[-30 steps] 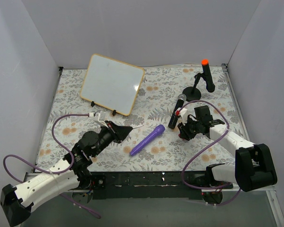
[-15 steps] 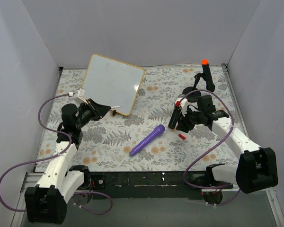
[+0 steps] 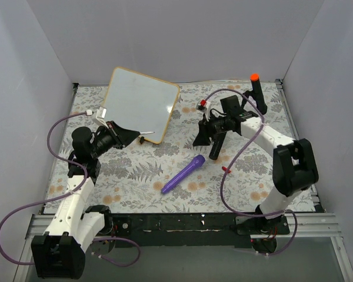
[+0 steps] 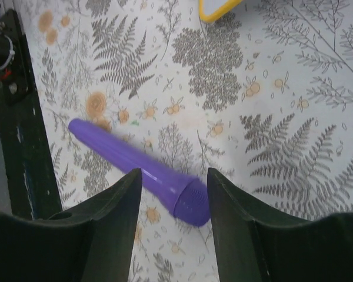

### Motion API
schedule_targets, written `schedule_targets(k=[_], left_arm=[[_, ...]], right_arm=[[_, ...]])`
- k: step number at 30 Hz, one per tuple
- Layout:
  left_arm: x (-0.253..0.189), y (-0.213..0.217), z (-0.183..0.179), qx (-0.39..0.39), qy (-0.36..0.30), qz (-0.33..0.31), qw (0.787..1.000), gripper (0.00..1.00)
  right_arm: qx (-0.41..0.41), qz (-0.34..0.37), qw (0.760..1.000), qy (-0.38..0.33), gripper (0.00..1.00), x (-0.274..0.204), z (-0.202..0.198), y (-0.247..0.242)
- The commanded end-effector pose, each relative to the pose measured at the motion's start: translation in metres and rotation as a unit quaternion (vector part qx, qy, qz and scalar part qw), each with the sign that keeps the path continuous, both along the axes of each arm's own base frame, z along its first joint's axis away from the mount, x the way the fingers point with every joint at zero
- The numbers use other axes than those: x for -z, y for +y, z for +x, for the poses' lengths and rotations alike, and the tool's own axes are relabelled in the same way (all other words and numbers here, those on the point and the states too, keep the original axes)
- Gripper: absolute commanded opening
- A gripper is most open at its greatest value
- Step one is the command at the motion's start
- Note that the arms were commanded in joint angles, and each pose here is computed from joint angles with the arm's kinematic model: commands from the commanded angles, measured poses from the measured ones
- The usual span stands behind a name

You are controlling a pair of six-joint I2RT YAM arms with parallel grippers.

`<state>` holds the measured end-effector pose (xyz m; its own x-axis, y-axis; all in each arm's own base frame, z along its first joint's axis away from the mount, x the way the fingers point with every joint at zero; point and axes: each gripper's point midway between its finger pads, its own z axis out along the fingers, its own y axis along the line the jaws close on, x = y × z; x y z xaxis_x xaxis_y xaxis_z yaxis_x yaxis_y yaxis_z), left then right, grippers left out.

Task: Write a sentence on the whiteboard
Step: Place the pen cap at the center of the board, then pick up the whiteboard from the whiteboard stand.

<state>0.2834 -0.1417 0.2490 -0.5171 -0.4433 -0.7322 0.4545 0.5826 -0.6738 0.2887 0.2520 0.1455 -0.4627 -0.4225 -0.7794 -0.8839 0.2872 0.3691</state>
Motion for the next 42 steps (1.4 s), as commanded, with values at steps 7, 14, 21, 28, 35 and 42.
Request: schedule_targets(k=[7,14,21,28,35,42], left_arm=[[-0.035,0.012,-0.002,-0.048,-0.036,-0.008,0.998,0.0],[-0.03,0.014,0.001,-0.056,-0.027,-0.004,0.998,0.0],[-0.032,0.016,0.004,-0.063,-0.025,0.004,0.998,0.0],[-0.034,0.016,0.005,-0.061,-0.026,0.002,0.998,0.0],[-0.037,0.015,0.004,-0.057,-0.027,0.004,0.998,0.0],[-0.038,0.015,0.001,-0.057,-0.02,0.005,0.998,0.0]], right_arm=[[0.1,0.151,0.981,0.063,0.58,-0.022,0.079,0.085],[0.196,0.239,0.946,0.095,0.59,-0.022,0.116,0.119],[0.215,0.258,0.934,0.123,0.61,-0.009,0.138,0.147],[0.215,0.272,0.925,0.154,0.58,0.003,0.141,0.164],[0.205,0.3,0.915,0.175,0.39,0.005,0.145,0.179],[0.182,0.333,0.91,0.167,0.01,-0.006,0.136,0.176]])
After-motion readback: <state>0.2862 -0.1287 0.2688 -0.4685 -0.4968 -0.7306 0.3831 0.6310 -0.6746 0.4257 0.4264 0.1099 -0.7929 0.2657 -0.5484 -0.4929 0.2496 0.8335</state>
